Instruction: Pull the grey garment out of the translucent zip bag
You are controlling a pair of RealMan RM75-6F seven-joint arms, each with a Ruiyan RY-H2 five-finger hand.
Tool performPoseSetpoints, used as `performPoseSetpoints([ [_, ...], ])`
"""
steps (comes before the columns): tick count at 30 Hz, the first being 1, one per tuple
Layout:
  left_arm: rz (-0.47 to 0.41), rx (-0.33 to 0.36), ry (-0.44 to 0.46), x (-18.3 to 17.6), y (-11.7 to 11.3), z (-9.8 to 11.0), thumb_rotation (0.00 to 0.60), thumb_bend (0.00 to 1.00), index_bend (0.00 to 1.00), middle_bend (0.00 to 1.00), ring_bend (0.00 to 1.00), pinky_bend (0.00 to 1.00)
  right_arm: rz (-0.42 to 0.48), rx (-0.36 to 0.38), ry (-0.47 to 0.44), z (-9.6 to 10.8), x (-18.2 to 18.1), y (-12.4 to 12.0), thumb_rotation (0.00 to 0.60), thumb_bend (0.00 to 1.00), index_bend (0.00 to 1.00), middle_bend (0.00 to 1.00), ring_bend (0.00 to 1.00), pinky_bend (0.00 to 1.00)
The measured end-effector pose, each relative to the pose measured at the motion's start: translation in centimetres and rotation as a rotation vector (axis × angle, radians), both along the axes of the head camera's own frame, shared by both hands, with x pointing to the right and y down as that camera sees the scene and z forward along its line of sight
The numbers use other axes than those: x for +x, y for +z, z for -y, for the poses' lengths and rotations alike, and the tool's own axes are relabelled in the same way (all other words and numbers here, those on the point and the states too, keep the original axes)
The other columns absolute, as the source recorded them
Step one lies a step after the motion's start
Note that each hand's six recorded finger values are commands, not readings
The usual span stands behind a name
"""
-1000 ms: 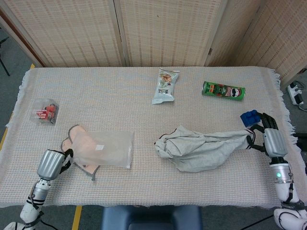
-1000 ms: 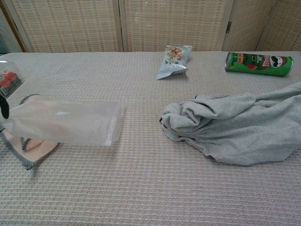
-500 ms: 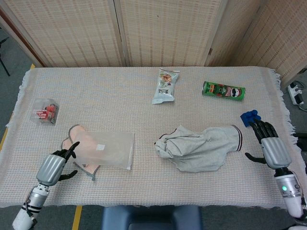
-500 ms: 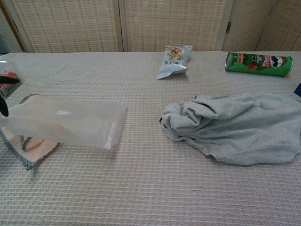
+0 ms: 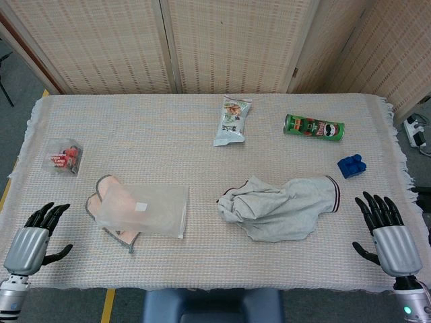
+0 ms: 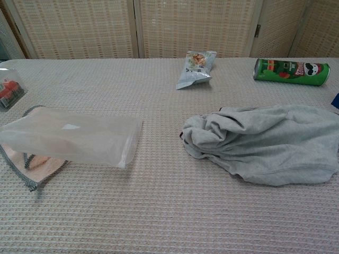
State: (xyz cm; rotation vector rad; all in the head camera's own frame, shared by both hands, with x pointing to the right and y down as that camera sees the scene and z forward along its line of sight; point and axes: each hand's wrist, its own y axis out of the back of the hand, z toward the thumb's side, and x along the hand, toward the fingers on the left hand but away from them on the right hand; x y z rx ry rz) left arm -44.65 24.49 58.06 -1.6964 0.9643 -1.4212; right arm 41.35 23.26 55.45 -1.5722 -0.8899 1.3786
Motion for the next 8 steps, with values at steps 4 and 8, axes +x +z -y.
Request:
performPoseSetpoints([
  [4, 0.008, -0.049, -0.010, -0.19, 0.61, -0.37, 0.600, 0.22, 0.18, 0.20, 0.10, 0.20, 0.008, -0.017, 0.009, -0.29, 0.05, 0.12, 0.600, 0.11, 0.00, 0.00, 0.00, 0.00],
  [8, 0.005, -0.029, -0.010, -0.26, 0.22, -0.21, 0.600, 0.22, 0.18, 0.20, 0.10, 0.20, 0.004, -0.011, 0.020, -0.07, 0.32, 0.05, 0.600, 0.11, 0.00, 0.00, 0.00, 0.00],
])
